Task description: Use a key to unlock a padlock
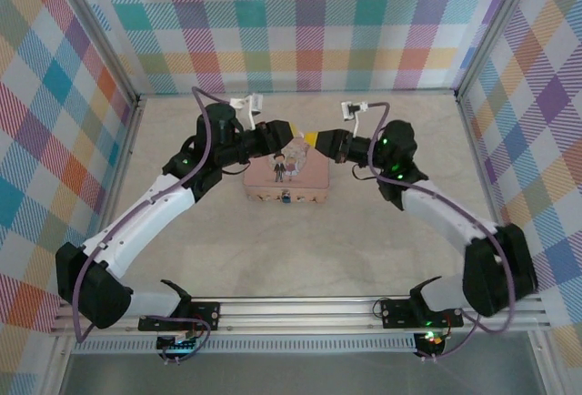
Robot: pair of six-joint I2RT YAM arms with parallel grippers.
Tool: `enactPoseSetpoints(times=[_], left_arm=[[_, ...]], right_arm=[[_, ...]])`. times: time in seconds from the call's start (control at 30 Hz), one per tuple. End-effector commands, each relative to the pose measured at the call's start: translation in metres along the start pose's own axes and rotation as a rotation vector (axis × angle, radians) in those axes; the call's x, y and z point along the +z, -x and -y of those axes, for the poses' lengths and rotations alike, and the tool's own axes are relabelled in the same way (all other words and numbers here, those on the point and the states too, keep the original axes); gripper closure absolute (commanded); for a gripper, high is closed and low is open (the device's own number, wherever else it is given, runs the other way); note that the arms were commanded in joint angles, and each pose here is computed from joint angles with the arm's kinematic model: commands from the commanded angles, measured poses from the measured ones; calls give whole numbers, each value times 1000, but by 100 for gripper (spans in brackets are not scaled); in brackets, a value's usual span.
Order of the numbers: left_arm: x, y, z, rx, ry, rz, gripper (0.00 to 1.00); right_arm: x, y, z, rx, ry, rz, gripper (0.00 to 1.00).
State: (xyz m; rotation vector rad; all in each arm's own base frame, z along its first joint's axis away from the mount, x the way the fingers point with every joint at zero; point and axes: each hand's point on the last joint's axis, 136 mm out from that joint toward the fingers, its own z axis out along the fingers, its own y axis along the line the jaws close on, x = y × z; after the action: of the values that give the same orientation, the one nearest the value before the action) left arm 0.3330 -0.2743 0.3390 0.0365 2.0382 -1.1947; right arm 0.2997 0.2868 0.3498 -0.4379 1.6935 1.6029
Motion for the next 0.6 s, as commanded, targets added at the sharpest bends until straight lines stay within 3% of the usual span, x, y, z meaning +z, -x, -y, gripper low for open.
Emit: enactPoseSetpoints(times=[0.0,0.17,0.3,0.57], left_arm=[[-18,5,-20,-24,110,46,58],[-23,3,-42,-91,171,55,51],[-27,7,-48,-117,195,76,37],[-21,21,-41,-108,188,75,35]], right_arm=[[-15,-9,14,-261,-252,-111,100],[-27,23,18,-525,-487,-100,100],[-24,50,12,-768,-598,-80,100],[-3,82,21,-1244,-830,-10,100]])
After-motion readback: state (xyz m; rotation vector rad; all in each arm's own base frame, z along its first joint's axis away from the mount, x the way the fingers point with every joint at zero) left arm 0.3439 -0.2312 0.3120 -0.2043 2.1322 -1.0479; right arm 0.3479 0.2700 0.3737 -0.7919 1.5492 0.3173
